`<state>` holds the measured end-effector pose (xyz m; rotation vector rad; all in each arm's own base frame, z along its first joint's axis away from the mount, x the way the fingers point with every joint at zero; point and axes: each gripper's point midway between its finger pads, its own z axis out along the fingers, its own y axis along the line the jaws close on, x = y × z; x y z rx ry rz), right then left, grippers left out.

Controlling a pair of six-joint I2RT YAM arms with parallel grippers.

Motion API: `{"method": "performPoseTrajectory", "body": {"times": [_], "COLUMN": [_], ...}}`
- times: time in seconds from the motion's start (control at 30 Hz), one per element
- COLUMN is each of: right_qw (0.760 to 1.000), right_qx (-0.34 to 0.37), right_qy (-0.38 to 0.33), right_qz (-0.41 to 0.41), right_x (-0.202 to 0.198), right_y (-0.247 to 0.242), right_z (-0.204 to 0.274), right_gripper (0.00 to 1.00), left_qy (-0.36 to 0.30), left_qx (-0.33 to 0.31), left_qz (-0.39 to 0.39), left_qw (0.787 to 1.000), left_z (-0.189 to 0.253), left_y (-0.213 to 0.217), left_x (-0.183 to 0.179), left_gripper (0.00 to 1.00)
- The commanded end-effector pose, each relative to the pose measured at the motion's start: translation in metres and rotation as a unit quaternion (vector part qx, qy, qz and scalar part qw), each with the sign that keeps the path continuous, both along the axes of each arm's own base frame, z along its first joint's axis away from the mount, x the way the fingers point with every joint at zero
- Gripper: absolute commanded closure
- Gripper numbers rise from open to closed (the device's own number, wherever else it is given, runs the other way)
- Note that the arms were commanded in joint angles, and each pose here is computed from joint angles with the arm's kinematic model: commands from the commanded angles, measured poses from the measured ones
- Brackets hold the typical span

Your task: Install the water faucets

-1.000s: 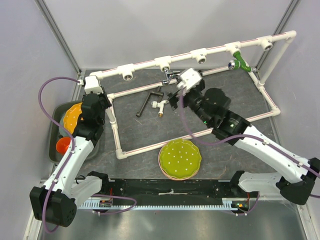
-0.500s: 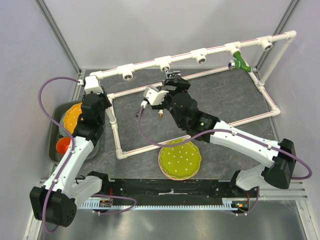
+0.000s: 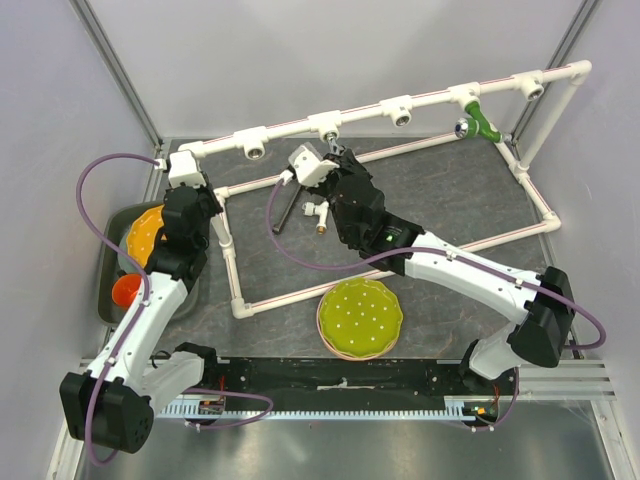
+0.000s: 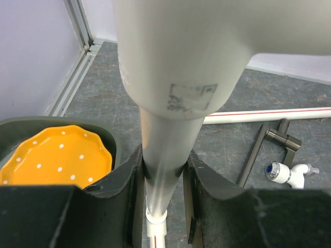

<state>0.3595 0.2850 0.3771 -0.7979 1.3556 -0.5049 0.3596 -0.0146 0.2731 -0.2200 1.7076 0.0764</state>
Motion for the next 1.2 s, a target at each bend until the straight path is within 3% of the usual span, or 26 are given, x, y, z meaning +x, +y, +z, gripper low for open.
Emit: {"method": "performPoseTrajectory", "body": {"times": [0.0,0.03,0.13,0.17,0.23,0.27,0.3,0.37,0.4,0.47,0.5,0.6,0.63,0.7,0.73,0.83,0.9,0.93,1.0,1.03,1.17], "right_qw": [0.961,0.932,0.866,0.815,0.769,0.734,0.683,0.617,0.552,0.488,0.437,0.362,0.315,0.273,0.227,0.177,0.174,0.176,0.193,0.198,0.24], "right_qx": [0.267,0.352,0.477,0.556,0.609,0.647,0.695,0.747,0.791,0.827,0.852,0.882,0.896,0.909,0.915,0.918,0.915,0.912,0.908,0.906,0.897], "right_qy": [0.022,0.05,0.097,0.118,0.143,0.138,0.151,0.159,0.173,0.168,0.181,0.175,0.177,0.172,0.167,0.149,0.149,0.152,0.154,0.156,0.151], "right_qz": [0.06,0.072,0.116,0.114,0.129,0.153,0.165,0.189,0.199,0.221,0.224,0.244,0.259,0.265,0.287,0.323,0.332,0.338,0.339,0.339,0.34], "right_x": [-0.005,-0.006,0.001,0.009,0.008,0.008,0.004,0.003,-0.001,-0.004,-0.005,-0.005,-0.008,-0.004,-0.008,-0.011,-0.011,-0.012,-0.014,-0.015,-0.023], "right_y": [0.01,0.014,0.01,0.002,0.001,0.0,0.001,-0.001,-0.002,-0.007,-0.006,-0.011,-0.014,-0.016,-0.022,-0.03,-0.028,-0.026,-0.024,-0.023,-0.026], "right_z": [0.045,0.042,0.045,0.045,0.035,0.046,0.051,0.052,0.057,0.059,0.061,0.066,0.074,0.075,0.086,0.101,0.104,0.108,0.106,0.104,0.098], "right_gripper": [0.99,1.0,1.0,1.0,1.0,1.0,1.0,1.0,1.0,1.0,1.0,1.0,0.98,0.94,0.91,0.82,0.71,0.57,0.43,0.3,0.08], "left_qy": [-0.035,-0.035,-0.035,-0.036,-0.035,-0.036,-0.036,-0.035,-0.035,-0.035,-0.036,-0.038,-0.036,-0.038,-0.037,-0.038,-0.038,-0.038,-0.037,-0.038,-0.038], "left_qx": [-0.059,-0.059,-0.059,-0.059,-0.059,-0.06,-0.06,-0.06,-0.06,-0.06,-0.06,-0.06,-0.06,-0.06,-0.06,-0.06,-0.06,-0.06,-0.059,-0.06,-0.06], "left_qz": [-0.011,-0.012,-0.011,-0.011,-0.011,-0.011,-0.012,-0.012,-0.012,-0.012,-0.012,-0.012,-0.012,-0.013,-0.013,-0.011,-0.011,-0.011,-0.011,-0.012,-0.012], "left_qw": [0.998,0.998,0.998,0.998,0.998,0.998,0.997,0.998,0.997,0.998,0.997,0.997,0.997,0.997,0.997,0.997,0.997,0.997,0.997,0.997,0.997], "left_z": [0.023,0.022,0.022,0.023,0.022,0.023,0.023,0.022,0.023,0.022,0.023,0.024,0.023,0.025,0.024,0.025,0.024,0.024,0.024,0.025,0.025], "left_y": [-0.012,-0.012,-0.012,-0.012,-0.012,-0.012,-0.012,-0.012,-0.013,-0.012,-0.012,-0.012,-0.012,-0.012,-0.013,-0.012,-0.012,-0.012,-0.012,-0.012,-0.012], "left_x": [0.004,0.003,0.003,0.003,0.003,0.003,0.003,0.003,0.004,0.003,0.003,0.003,0.003,0.002,0.002,0.002,0.002,0.003,0.003,0.002,0.002], "left_gripper": [0.98,0.98,0.98,0.98,0.98,0.98,0.98,0.98,0.98,0.98,0.98,0.98,0.98,0.98,0.98,0.98,0.98,0.98,0.98,0.98,0.98]}}
